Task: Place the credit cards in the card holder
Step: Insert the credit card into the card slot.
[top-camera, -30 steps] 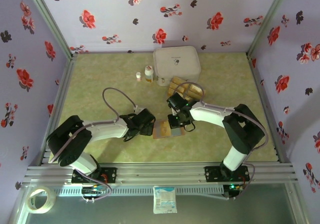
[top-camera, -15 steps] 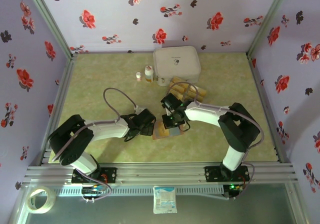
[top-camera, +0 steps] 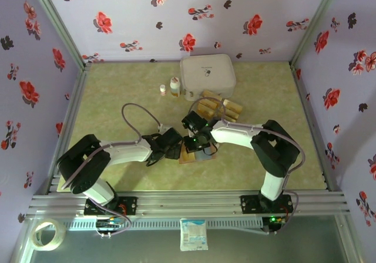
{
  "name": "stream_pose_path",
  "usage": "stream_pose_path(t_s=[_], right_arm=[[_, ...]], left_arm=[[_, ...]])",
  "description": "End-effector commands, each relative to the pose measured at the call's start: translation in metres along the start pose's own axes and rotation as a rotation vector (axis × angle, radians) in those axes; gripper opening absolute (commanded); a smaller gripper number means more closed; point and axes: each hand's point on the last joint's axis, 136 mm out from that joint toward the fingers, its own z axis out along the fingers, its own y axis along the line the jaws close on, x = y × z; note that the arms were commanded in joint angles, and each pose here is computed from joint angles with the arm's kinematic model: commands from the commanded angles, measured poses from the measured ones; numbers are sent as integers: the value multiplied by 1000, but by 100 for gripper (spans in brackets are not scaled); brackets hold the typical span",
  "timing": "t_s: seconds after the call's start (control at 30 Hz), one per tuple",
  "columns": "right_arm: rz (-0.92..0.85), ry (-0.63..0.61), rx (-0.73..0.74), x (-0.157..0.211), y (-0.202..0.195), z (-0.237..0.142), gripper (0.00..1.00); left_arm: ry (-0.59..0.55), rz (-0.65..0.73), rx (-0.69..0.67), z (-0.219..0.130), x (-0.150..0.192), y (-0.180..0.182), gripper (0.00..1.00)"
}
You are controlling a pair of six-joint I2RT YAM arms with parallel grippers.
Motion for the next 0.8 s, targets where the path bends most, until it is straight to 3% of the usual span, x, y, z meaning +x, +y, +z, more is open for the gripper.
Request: stream_pose_path(t_s=[0.0,0.3,0.77], right_arm=[[9,-22,-22,-7,10,-9,4],[59,-76,23,-7,-18,-29,7],[86,-29,26,6,-28,-7,5]], left_arm=[[16,-2,-32,7,7,8,100],[-14,-65,-67,-14,1,35,100],[12,-44,-35,-2,5,23,100]])
